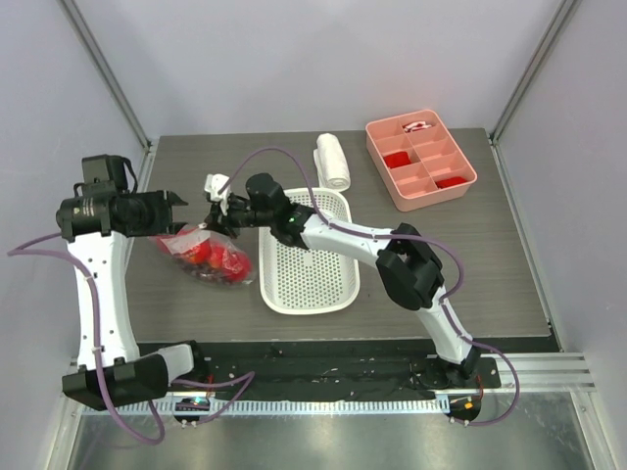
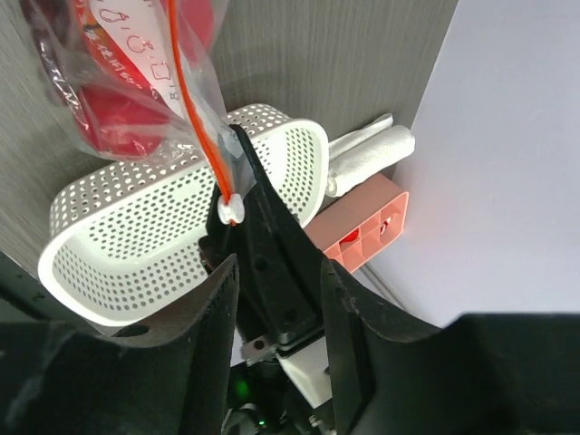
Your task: Open the zip-top bag and remove the fake food
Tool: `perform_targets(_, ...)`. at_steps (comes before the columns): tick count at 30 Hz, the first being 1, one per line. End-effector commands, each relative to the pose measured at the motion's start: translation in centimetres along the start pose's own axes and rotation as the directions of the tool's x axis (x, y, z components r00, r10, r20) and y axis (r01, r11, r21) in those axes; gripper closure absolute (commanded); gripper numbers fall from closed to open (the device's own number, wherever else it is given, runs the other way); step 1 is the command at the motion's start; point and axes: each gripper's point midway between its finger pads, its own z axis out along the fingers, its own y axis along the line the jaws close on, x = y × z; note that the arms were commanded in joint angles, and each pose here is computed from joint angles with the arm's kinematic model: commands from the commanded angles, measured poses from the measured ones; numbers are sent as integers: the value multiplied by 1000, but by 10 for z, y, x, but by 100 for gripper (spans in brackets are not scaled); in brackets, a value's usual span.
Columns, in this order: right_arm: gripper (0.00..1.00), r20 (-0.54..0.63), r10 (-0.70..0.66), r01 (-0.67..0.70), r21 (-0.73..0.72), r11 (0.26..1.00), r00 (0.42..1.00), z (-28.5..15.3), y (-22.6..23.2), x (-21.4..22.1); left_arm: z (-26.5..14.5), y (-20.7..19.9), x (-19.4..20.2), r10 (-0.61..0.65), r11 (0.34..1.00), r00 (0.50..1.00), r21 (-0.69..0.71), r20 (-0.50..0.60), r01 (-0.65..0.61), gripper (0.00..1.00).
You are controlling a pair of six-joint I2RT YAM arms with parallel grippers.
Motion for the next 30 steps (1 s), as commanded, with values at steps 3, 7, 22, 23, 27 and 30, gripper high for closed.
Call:
perform_targets(3, 99, 128, -119, 110, 75, 991, 985, -12, 0, -73, -5, 15, 9, -108, 985, 993, -139, -42, 101, 60)
perform_targets(7, 99, 132, -104, 95, 71, 993, 986, -13, 3, -77, -3, 25, 4, 9, 985, 999, -173, -35, -15, 61)
perform_targets(22, 99, 124, -79, 68, 97, 993, 989, -14, -2, -77, 15, 55, 13, -56, 979, 996, -198, -66, 42, 66)
perform_targets(23, 99, 126, -82, 70, 94, 993, 989, -14, 0, -78, 16, 53, 11, -55, 980, 997, -195, -60, 42, 66)
perform_targets(27, 99, 124, -86, 76, 87, 993, 989, -12, 2, -78, 24, 45, 10, -76, 982, 995, -176, -63, 64, 65)
perform_targets(30, 99, 121, -96, 85, 86, 993, 988, -11, 2, -80, 26, 42, 6, -69, 984, 997, -170, -42, 61, 64)
